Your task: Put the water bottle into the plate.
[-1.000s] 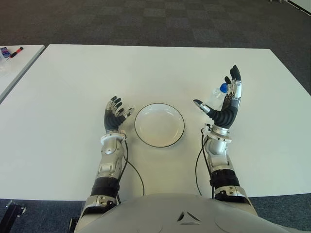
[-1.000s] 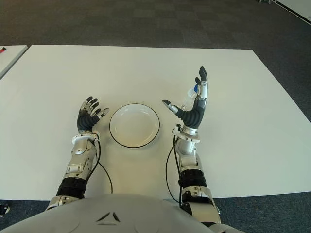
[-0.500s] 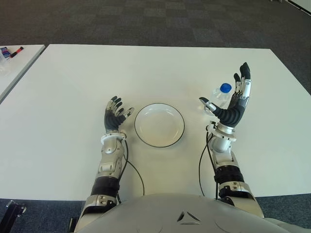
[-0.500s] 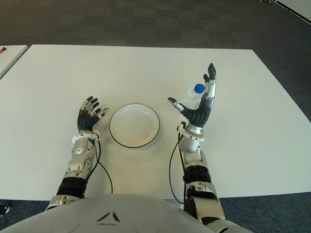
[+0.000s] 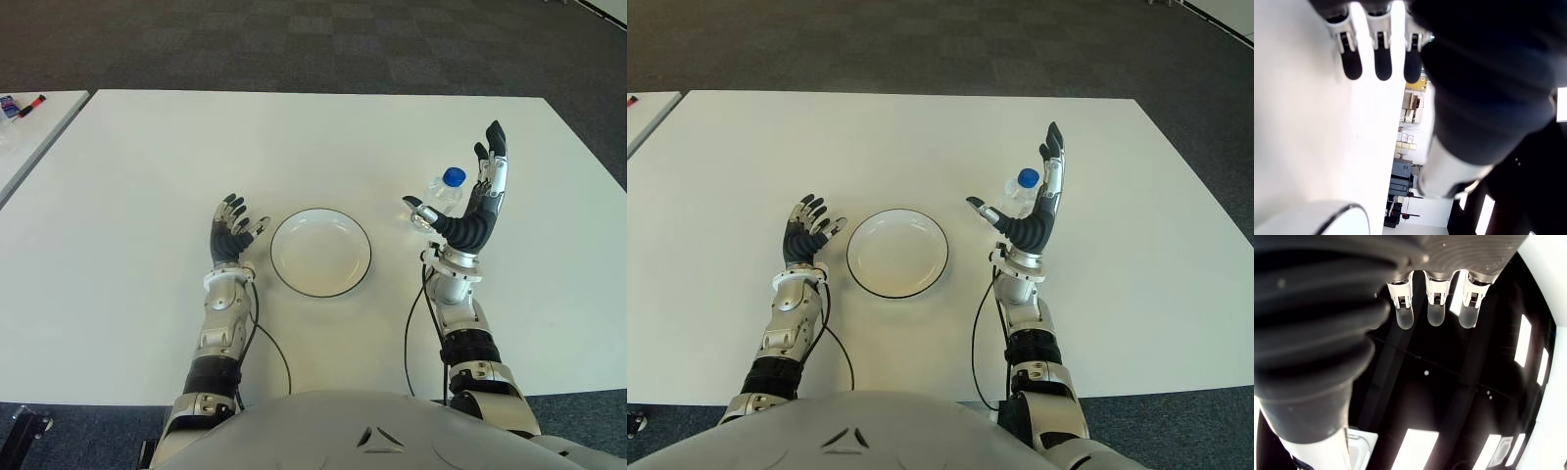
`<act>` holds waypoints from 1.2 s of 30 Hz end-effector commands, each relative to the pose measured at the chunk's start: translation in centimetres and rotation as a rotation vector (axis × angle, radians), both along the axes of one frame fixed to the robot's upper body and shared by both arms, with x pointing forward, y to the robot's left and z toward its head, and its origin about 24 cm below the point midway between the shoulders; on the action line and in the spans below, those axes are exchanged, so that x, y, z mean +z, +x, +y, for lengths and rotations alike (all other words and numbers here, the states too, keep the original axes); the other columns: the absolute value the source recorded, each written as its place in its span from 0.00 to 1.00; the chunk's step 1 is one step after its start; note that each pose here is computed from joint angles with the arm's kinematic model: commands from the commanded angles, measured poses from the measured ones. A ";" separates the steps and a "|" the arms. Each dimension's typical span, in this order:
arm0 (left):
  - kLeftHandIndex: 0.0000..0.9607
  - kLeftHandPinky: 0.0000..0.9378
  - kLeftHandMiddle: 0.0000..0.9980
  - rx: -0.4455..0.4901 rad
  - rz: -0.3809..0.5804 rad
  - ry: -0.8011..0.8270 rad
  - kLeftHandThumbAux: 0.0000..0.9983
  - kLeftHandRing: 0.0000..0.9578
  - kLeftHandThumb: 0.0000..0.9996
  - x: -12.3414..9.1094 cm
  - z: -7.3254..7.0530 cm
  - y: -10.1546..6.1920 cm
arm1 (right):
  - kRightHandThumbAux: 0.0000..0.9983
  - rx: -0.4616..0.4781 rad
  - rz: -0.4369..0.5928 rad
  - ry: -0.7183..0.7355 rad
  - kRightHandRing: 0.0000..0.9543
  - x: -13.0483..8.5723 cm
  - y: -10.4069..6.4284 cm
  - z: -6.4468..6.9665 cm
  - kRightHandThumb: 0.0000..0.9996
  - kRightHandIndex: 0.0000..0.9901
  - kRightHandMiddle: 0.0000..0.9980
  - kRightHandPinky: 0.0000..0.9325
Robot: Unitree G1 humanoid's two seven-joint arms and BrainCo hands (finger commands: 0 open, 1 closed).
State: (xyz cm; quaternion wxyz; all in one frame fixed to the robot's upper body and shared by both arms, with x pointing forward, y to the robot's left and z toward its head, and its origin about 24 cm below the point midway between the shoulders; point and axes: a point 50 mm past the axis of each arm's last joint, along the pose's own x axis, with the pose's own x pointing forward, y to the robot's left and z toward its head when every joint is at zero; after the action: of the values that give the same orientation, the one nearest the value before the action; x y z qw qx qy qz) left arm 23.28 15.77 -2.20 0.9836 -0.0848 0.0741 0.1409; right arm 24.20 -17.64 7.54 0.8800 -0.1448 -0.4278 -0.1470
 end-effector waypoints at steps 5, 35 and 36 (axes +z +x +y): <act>0.16 0.21 0.18 0.002 0.032 -0.051 1.00 0.17 0.06 -0.7 -1.6 -0.2 | 0.87 -0.044 0.027 -0.055 0.00 -0.4 0.5 -0.9 0.00 0.00 0.00 0.02; 0.17 0.21 0.18 0.005 0.035 -0.043 1.00 0.17 0.06 -0.8 -1.4 -0.3 | 0.88 -0.289 0.206 -0.093 0.00 -3.8 2.0 -3.4 0.00 0.03 0.02 0.07; 0.17 0.21 0.18 0.005 0.035 -0.044 1.00 0.17 0.06 -0.8 -1.4 -0.3 | 0.88 -0.299 0.210 -0.094 0.00 -3.8 2.1 -3.4 0.00 0.03 0.02 0.07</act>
State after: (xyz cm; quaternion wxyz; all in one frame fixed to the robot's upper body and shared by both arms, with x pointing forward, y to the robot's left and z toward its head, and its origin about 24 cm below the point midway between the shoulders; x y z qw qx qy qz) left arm 23.32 15.80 -2.39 0.9834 -0.0849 0.0735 0.1425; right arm 26.01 -20.81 3.92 0.8819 -0.2537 -0.3254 -0.2280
